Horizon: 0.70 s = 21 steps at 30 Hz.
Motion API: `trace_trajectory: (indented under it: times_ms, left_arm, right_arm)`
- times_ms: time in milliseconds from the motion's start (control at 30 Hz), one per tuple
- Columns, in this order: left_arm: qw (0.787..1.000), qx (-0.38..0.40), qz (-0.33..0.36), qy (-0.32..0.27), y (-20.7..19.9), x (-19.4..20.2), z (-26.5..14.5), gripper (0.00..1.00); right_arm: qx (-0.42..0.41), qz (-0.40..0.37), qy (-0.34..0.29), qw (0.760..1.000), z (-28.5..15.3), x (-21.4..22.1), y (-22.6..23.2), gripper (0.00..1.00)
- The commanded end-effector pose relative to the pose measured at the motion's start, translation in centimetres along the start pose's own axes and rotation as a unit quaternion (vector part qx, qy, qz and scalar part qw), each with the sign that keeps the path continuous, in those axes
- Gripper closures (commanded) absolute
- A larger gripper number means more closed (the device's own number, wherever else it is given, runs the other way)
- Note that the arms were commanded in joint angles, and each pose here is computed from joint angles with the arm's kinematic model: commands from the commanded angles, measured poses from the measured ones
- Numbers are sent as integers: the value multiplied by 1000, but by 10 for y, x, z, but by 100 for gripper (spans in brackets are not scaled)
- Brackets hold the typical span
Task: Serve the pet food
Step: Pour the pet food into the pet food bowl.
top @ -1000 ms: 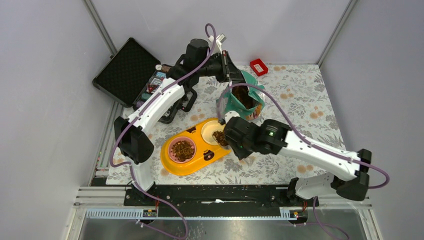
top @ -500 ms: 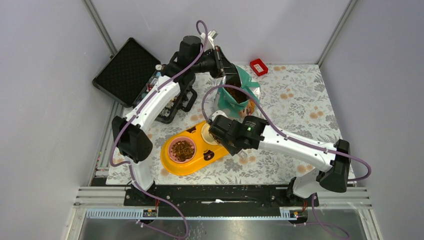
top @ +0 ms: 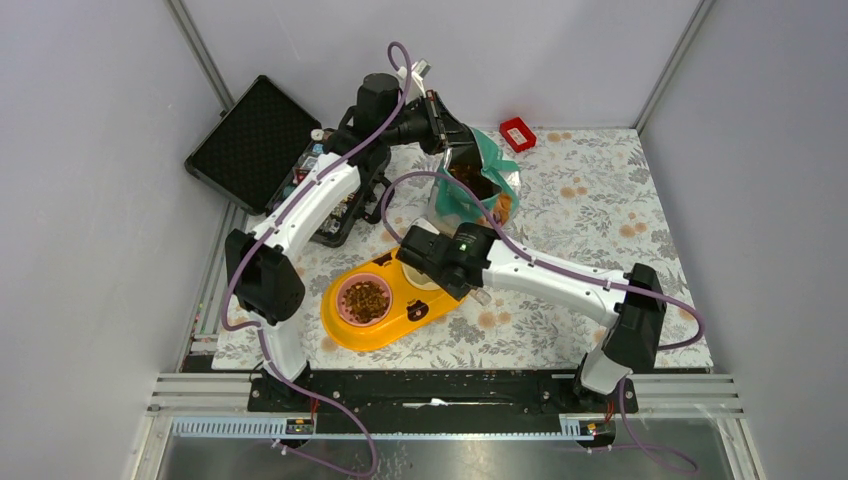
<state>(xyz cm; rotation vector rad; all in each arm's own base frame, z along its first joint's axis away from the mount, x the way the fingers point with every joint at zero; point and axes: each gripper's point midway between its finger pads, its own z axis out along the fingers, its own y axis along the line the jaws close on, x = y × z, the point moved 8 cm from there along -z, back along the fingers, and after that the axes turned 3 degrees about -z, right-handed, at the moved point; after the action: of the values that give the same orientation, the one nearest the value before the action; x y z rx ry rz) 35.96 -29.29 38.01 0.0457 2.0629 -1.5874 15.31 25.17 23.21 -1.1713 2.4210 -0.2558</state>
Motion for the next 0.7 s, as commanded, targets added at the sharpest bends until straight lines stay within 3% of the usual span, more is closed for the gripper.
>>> trace_trajectory:
  times_ms: [0,133,567,667]
  left_arm:
    - [993,73,61,-71,-41,-26,-25,100]
    - [993,75,61,-73,-41,-26,-27,100]
    - [993,76,49,-73,-36,-25,-26,100]
    - [993,76,50,-74,-37,-26,-27,100]
  right_arm:
    - [29,-11,-17,999,-14,-9,-15,100]
    - [30,-44,30,998,2,3,-9,100]
    - [34,-61,27,997,-6,0,-11,100]
    - [45,-77,51,995,4,4,-9,100]
